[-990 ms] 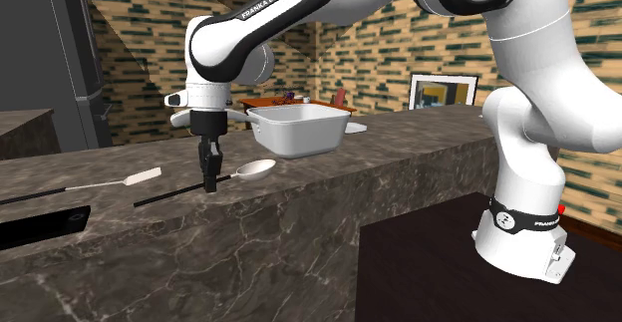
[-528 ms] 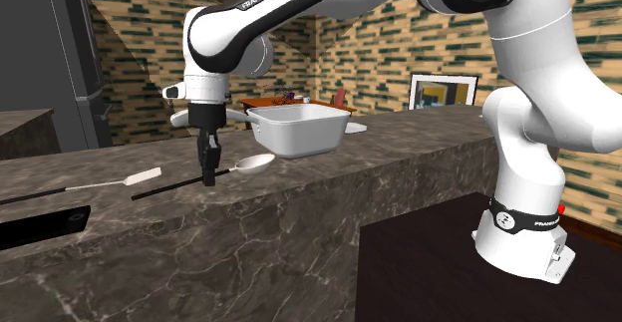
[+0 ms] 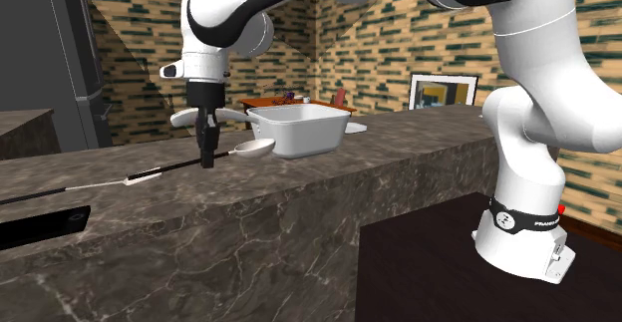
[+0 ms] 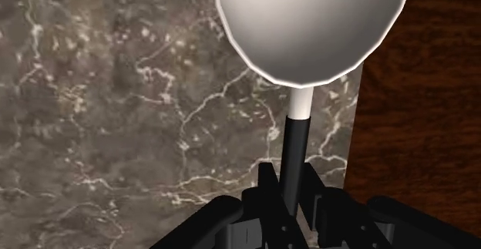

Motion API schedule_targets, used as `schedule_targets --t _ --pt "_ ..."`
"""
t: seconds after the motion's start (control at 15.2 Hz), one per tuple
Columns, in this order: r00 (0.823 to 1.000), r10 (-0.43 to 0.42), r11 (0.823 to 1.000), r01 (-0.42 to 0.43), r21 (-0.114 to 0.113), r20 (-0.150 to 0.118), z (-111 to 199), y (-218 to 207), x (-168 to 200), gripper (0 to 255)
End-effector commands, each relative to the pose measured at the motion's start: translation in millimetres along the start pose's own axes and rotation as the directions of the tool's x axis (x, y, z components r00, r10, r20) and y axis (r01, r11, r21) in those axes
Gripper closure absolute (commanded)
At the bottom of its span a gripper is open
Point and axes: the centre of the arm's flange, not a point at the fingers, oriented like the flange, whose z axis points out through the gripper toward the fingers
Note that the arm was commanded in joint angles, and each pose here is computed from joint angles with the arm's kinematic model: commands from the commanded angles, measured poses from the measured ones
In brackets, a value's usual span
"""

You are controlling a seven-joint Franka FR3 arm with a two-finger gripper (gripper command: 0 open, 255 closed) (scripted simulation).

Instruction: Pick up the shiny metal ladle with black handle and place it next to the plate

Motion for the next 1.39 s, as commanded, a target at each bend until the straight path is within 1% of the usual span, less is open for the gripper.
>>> schedule_targets --t 0.0,0.53,1.32 --pt "1.000 0.000 1.000 0.000 0.000 0.000 -10.3 -0.8 1.4 255" --pt "1.000 0.000 1.000 0.000 0.000 0.000 -51.7 -4.9 6.1 255" --pt "1.000 0.000 1.000 0.000 0.000 0.000 -71.7 17.0 -149.6 255"
